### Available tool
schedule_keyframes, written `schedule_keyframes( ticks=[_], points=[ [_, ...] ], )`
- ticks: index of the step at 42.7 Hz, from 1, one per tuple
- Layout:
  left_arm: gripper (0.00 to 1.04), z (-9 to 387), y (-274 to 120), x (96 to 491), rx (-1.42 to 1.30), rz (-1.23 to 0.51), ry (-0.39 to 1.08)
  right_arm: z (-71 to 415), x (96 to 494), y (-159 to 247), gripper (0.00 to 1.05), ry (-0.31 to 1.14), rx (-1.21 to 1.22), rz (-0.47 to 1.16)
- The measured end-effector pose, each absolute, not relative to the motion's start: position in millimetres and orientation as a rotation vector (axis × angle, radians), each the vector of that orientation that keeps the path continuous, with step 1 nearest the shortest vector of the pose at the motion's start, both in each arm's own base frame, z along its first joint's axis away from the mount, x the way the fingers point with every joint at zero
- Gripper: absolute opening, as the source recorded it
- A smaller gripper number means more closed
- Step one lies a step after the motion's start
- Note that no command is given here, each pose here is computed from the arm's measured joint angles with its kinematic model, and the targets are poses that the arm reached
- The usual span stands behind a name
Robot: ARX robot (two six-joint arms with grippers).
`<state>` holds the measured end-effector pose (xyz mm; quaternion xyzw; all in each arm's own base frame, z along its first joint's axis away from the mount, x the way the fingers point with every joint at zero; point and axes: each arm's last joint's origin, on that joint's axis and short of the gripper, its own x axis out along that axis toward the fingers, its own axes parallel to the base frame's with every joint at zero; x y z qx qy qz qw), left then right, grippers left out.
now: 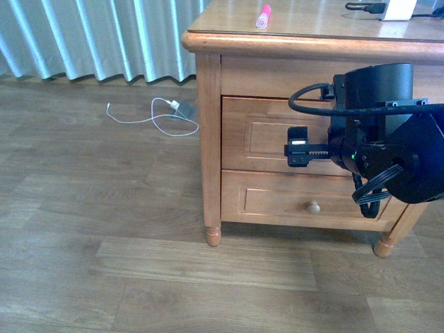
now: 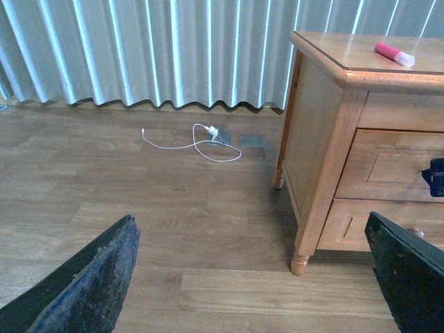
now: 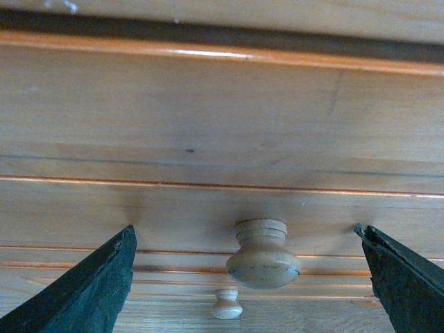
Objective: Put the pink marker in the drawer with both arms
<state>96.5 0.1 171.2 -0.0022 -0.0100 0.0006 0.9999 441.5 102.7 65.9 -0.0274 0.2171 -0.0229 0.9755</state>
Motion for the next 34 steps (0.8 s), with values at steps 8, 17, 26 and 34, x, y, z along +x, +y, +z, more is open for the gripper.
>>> schedule_keyframes(
  ticks=[8,17,26,34],
  points=[
    [0.99,171.2,0.1,96.5,-0.004,0.001,-0.020,65.7,441.6,102.2,0.95,0.439,-0.059,-0.047],
    [0.99,171.2,0.1,96.5,-0.004,0.001,-0.020,64.2,441.7,101.2,0.69,0.442,-0.066,-0.048],
    [0.99,171.2,0.1,96.5,-0.004,0.001,-0.020,63.4,441.1,100.5,0.37,0.444,-0.071,-0.048],
    [0.99,171.2,0.1,96.5,-0.004,0.001,-0.020,61.0,433.2,98.9,0.23,0.456,-0.073,-0.029]
  ],
)
